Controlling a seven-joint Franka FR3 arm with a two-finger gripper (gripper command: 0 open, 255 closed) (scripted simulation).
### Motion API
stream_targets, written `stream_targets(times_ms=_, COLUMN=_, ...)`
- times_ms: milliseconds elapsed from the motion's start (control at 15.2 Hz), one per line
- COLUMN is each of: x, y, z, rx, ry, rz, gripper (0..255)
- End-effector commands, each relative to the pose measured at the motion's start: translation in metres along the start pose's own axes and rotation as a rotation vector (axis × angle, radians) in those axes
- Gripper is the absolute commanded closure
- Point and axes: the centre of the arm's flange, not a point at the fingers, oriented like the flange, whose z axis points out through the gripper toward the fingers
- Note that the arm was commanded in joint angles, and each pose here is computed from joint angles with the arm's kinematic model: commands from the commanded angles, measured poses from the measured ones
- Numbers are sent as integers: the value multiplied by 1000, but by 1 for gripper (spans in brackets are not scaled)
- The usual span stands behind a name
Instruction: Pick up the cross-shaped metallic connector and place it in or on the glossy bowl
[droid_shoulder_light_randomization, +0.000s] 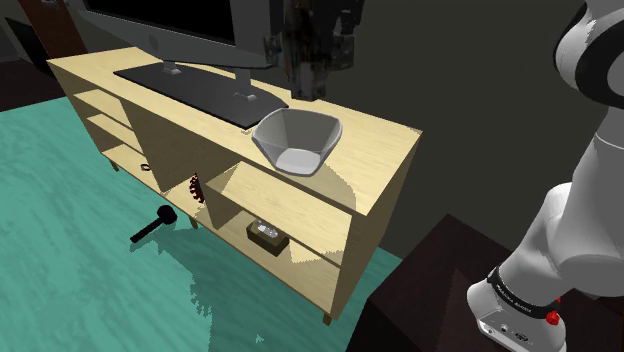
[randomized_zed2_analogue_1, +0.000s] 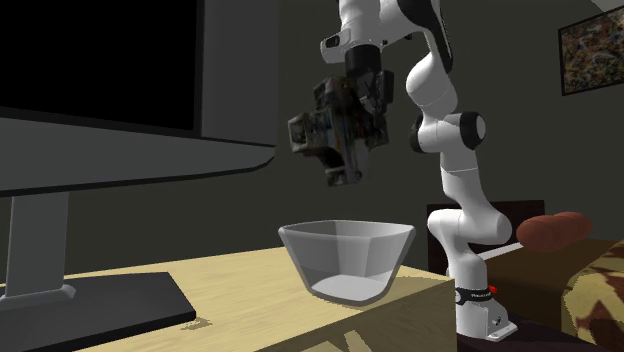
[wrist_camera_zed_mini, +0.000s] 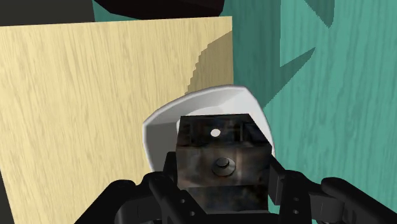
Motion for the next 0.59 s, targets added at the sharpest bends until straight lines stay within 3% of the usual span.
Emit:
stream_targets(times_ms=0, x=0, y=-25, z=-2, rx=1, ry=3, rz=2, gripper=255)
stream_targets(times_ms=132, x=-1, y=-56, z=-2, rx=1, ry=3, rz=2, gripper=255)
stream_targets(times_ms=528, x=0, y=-54, z=30, rx=1, ry=3, rz=2, gripper=255)
